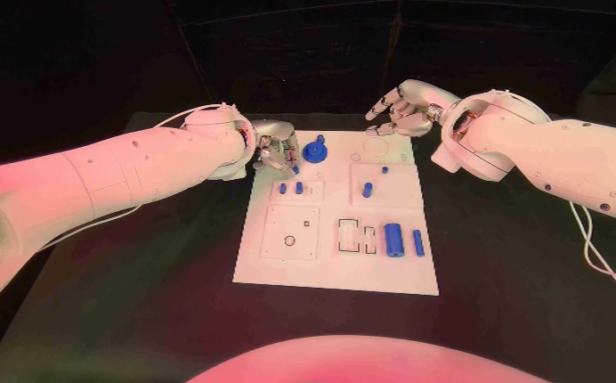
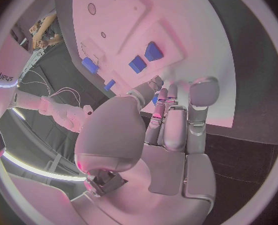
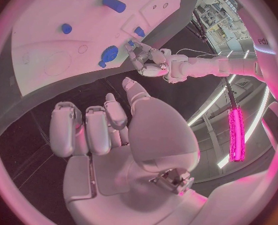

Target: Assemble the parts on the task board

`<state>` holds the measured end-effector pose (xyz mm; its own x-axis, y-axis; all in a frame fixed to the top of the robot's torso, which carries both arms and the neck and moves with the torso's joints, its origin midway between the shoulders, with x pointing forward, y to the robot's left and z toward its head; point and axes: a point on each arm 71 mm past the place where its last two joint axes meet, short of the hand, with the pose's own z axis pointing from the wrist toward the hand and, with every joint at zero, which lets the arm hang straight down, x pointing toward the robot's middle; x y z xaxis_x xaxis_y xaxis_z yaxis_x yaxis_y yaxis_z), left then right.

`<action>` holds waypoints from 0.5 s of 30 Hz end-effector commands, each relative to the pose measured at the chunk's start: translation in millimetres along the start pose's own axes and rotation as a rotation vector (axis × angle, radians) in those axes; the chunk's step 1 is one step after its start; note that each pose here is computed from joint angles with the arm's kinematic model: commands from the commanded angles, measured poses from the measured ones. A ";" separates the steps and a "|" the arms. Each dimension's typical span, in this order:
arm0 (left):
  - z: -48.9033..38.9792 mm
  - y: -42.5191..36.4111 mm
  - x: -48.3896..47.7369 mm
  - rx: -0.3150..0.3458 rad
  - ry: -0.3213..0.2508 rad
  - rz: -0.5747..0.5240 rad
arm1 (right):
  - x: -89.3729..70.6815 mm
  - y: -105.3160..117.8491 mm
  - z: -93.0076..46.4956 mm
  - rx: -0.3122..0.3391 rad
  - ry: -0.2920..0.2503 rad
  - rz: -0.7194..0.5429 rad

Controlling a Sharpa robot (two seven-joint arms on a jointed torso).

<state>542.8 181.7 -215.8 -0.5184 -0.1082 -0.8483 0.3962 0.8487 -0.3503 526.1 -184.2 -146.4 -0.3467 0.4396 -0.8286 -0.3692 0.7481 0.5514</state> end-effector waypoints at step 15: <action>-2.8 2.2 -1.5 -0.004 -0.011 0.002 | -1.9 -0.7 -0.9 0.001 -0.001 -0.006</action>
<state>542.1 184.1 -215.6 -0.5168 -0.1094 -0.8491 0.3935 0.8505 -0.3490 526.2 -185.8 -146.4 -0.3455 0.4397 -0.8290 -0.3668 0.7499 0.5506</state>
